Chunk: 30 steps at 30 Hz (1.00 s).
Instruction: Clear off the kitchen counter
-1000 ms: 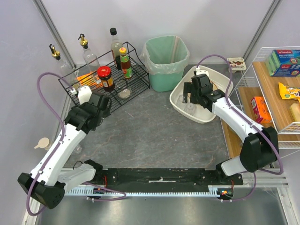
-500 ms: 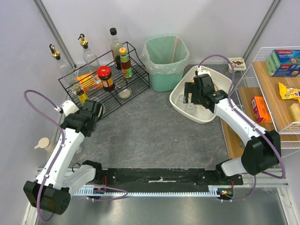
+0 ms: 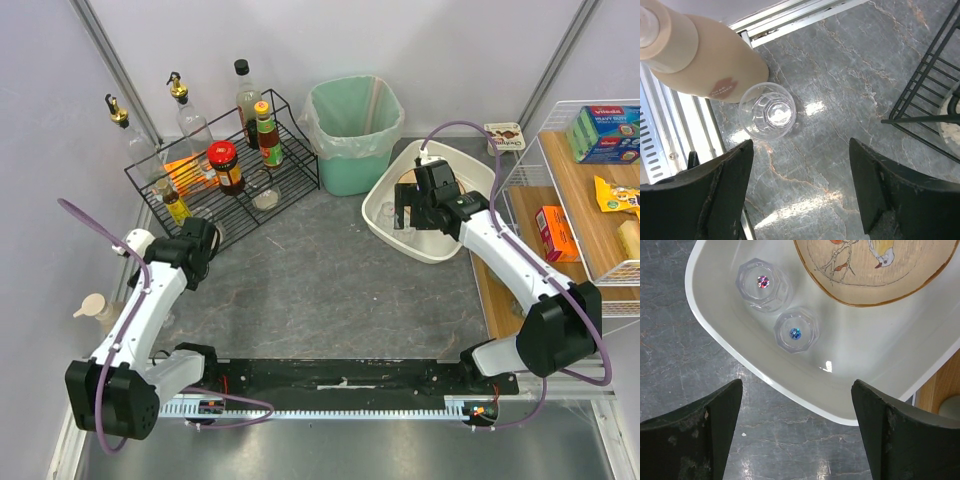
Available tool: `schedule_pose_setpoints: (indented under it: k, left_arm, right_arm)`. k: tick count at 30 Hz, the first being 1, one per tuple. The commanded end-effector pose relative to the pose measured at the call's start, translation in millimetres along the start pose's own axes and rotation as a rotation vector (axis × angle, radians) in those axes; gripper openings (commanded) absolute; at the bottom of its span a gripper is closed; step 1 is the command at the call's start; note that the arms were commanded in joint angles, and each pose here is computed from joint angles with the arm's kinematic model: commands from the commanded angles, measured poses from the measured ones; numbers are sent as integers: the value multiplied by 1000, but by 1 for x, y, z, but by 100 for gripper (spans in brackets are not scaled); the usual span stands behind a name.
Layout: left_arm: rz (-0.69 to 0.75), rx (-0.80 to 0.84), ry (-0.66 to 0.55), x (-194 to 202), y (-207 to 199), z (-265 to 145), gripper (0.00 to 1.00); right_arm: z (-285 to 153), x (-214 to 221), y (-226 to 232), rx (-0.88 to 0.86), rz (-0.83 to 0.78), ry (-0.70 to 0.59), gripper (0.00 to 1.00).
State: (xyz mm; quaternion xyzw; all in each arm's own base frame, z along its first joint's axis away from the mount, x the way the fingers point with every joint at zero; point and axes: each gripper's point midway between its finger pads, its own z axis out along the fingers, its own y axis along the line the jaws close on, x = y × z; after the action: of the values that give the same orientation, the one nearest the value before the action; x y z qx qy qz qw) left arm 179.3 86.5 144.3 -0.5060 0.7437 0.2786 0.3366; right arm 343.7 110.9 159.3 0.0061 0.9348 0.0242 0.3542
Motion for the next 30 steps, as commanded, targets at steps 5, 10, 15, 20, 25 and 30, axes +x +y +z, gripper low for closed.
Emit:
schedule_pose_setpoints:
  k: [5,10,15,20,25,30]
  left_arm:
    - [-126,-86,-52,-2,0,22,70]
    - [-135,-120,7,16,2,40,68]
    - [-168,-89,57,20,-7,48,69]
    - [-182,-113,83,21,-4,56,71]
    - [-163,-179,98,24,3,64,66]
    - [-148,-219,129,32,5,70,49]
  right_arm:
    - [-22,-15,3,-31,-33,-22,96]
    - [-24,-11,1,-33,-29,-20,96]
    - [-22,-5,1,-32,-26,-6,96]
    - [-23,-5,1,-34,-13,-7,95]
    - [-19,-4,2,-32,-5,4,95]
    - [-16,-5,4,-33,-1,11,95]
